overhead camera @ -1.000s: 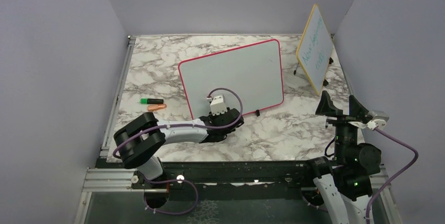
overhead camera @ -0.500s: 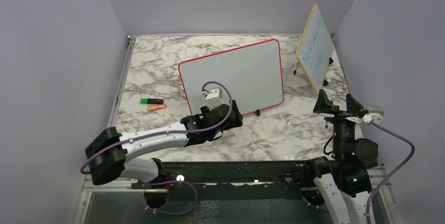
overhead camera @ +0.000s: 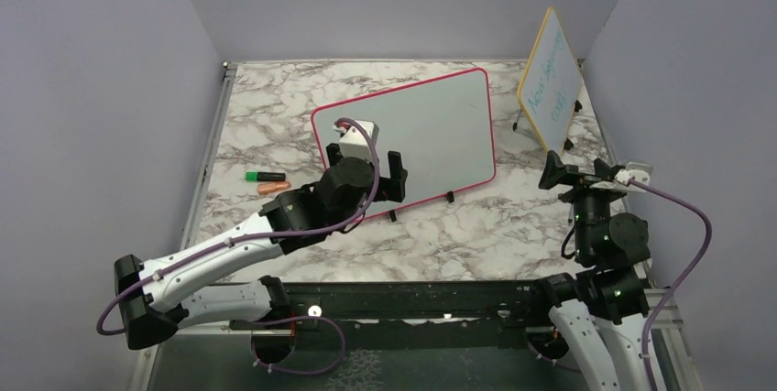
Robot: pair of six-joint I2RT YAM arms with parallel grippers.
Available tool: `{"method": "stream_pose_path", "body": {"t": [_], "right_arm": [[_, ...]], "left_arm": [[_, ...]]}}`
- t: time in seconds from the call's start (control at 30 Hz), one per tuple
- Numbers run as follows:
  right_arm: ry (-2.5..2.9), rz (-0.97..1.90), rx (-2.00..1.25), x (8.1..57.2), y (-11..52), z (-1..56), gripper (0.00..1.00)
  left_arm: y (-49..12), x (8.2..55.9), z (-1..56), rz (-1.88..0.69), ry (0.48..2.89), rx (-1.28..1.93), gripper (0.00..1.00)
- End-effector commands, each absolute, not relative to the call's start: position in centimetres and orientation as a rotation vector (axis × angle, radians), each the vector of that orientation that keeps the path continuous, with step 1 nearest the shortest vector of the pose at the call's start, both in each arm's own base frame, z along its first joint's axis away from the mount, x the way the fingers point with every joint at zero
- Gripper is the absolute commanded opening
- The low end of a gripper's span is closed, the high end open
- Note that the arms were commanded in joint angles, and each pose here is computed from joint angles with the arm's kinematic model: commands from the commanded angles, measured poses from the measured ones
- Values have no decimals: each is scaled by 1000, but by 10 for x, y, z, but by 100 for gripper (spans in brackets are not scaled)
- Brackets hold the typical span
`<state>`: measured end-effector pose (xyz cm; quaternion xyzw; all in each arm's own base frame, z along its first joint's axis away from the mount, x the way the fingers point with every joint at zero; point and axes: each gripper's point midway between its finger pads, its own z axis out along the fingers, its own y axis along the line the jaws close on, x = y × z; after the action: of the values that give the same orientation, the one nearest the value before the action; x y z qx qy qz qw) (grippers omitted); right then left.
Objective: Write a sentence on the whiteboard
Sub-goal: Move the whiteboard to the center of the board, then open the whiteboard marker at the center of the board.
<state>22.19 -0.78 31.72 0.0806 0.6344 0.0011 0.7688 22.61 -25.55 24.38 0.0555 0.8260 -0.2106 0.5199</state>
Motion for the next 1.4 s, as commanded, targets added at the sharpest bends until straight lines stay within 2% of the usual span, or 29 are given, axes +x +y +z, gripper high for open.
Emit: {"method": "stream_pose_path", "body": {"t": [0.0, 0.17, 0.53, 0.73, 1.1, 1.37], "right_arm": [[1441, -33, 212, 224, -14, 315, 100], [1556, -88, 254, 234, -20, 294, 100], [1896, -244, 411, 262, -29, 234, 99], [1998, -341, 495, 270, -42, 207, 100], [2133, -176, 855, 282, -101, 140, 100], [2236, -233, 983, 284, -123, 95, 99]], "left_arm": [[-225, 238, 299, -354, 1845, 248, 99], [-193, 245, 340, -254, 1742, 229, 99], [-125, 235, 361, -196, 1605, 89, 99], [-103, 237, 359, -208, 1561, 9, 99], [-82, 248, 347, -248, 1551, -93, 99], [-73, 243, 344, -242, 1534, -118, 99]]}}
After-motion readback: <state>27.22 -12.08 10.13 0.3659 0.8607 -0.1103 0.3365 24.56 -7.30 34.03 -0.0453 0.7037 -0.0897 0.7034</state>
